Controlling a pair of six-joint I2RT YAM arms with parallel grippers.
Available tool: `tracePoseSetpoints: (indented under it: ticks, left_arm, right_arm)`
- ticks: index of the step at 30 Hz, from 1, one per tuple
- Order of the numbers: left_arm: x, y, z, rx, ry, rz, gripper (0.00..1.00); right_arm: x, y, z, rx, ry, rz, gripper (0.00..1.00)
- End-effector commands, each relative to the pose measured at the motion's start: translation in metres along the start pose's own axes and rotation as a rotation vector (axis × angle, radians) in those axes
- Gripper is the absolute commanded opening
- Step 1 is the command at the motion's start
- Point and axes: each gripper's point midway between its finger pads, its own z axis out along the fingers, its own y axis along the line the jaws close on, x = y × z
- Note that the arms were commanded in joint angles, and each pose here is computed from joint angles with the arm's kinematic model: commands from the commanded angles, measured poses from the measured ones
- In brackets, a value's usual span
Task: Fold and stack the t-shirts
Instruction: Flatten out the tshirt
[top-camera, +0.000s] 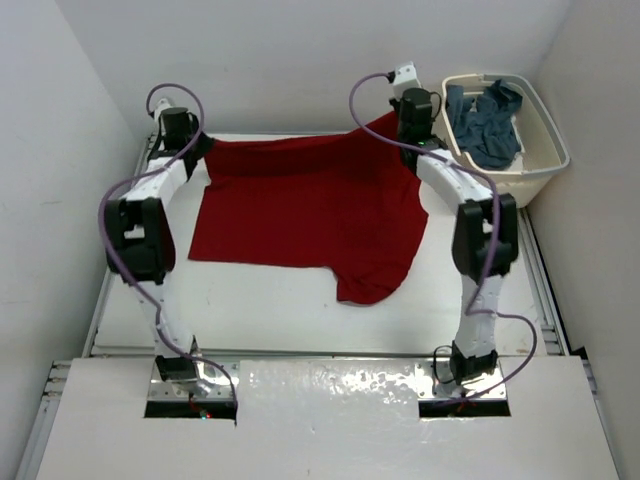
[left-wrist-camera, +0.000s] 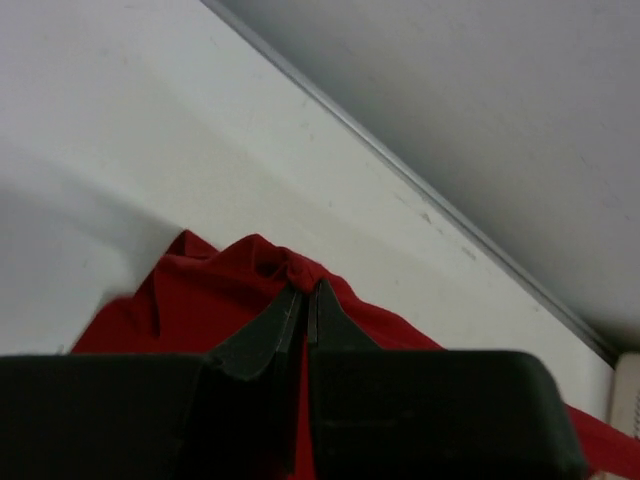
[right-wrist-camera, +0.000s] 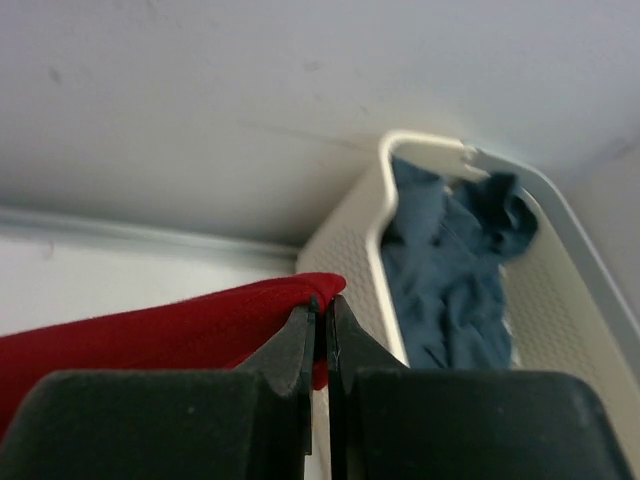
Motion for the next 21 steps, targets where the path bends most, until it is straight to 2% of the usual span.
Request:
tracePoseSetpoints:
  ticks: [1, 2, 3, 4, 5, 6, 7, 8, 9, 10, 11, 12, 13, 14, 15, 16, 17, 18, 19, 20, 21]
  left_arm:
    - [-0.053, -0.039, 0.031, 0.115, -0.125, 0.002, 0.0]
    - [-0.04, -0.028, 0.057, 0.088, -0.111, 0.003, 0.0]
    - [-0.062, -0.046, 0.061, 0.12, -0.159, 0.002, 0.0]
    - [-0.044, -0.031, 0.09, 0.086, -0.131, 0.007, 0.0]
    - [-0.046, -0.032, 0.102, 0.088, -0.138, 0.008, 0.0]
    - [-0.048, -0.037, 0.112, 0.104, -0.141, 0.009, 0.0]
    - [-0.047, -0.04, 0.133, 0.107, -0.137, 0.005, 0.0]
    - [-0.047, -0.044, 0.141, 0.124, -0.137, 0.003, 0.03]
    - [-0.064, -0.06, 0.141, 0.166, -0.177, 0.0, 0.25]
    - [-0.049, -0.05, 0.156, 0.155, -0.151, -0.021, 0.6]
    - [-0.052, -0.054, 0.158, 0.179, -0.165, -0.029, 0.73]
    - [-0.049, -0.052, 0.159, 0.181, -0.165, -0.03, 0.96]
    - [-0.063, -0.061, 0.152, 0.204, -0.209, -0.043, 1.0]
    - [-0.063, -0.06, 0.151, 0.207, -0.215, -0.044, 1.0]
    - [-0.073, -0.066, 0.142, 0.219, -0.231, -0.035, 1.0]
    - [-0.077, -0.071, 0.137, 0.228, -0.235, -0.028, 1.0]
    - [-0.077, -0.072, 0.133, 0.224, -0.225, -0.019, 1.0]
    - [-0.088, -0.079, 0.121, 0.237, -0.237, -0.004, 1.0]
    - [-0.09, -0.085, 0.114, 0.251, -0.233, 0.006, 1.0]
    - [-0.083, -0.082, 0.112, 0.245, -0.215, 0.014, 1.0]
    - [-0.093, -0.09, 0.097, 0.257, -0.228, 0.031, 1.0]
  right_arm:
    - [-0.042, -0.008, 0.036, 0.074, -0.135, 0.109, 0.0]
    - [-0.039, -0.004, 0.045, 0.083, -0.138, 0.103, 0.0]
    - [-0.034, 0.007, 0.064, 0.087, -0.161, 0.106, 0.0]
    - [-0.031, 0.013, 0.073, 0.092, -0.168, 0.11, 0.0]
    - [-0.03, 0.018, 0.083, 0.092, -0.182, 0.111, 0.0]
    - [-0.047, 0.013, 0.091, 0.113, -0.242, 0.135, 0.0]
    - [-0.019, 0.034, 0.109, 0.106, -0.222, 0.126, 0.02]
    - [-0.017, 0.038, 0.116, 0.106, -0.247, 0.132, 0.2]
    - [-0.03, 0.04, 0.121, 0.08, -0.307, 0.137, 0.25]
    - [-0.009, 0.056, 0.132, 0.067, -0.299, 0.13, 0.31]
    - [-0.018, 0.05, 0.135, 0.089, -0.334, 0.151, 0.55]
    - [-0.013, 0.052, 0.138, 0.099, -0.33, 0.151, 0.69]
    - [-0.001, 0.057, 0.143, 0.104, -0.314, 0.144, 0.89]
    - [0.003, 0.057, 0.145, 0.094, -0.285, 0.13, 0.99]
    - [0.005, 0.06, 0.143, 0.077, -0.268, 0.117, 0.99]
    - [-0.021, 0.052, 0.133, 0.047, -0.308, 0.128, 0.99]
    - [-0.009, 0.064, 0.129, -0.009, -0.281, 0.108, 0.99]
    - [-0.019, 0.066, 0.121, -0.044, -0.287, 0.104, 0.99]
    - [-0.046, 0.059, 0.109, -0.078, -0.319, 0.1, 0.99]
    - [-0.047, 0.073, 0.099, -0.126, -0.287, 0.077, 0.99]
    - [-0.053, 0.076, 0.089, -0.149, -0.291, 0.055, 0.99]
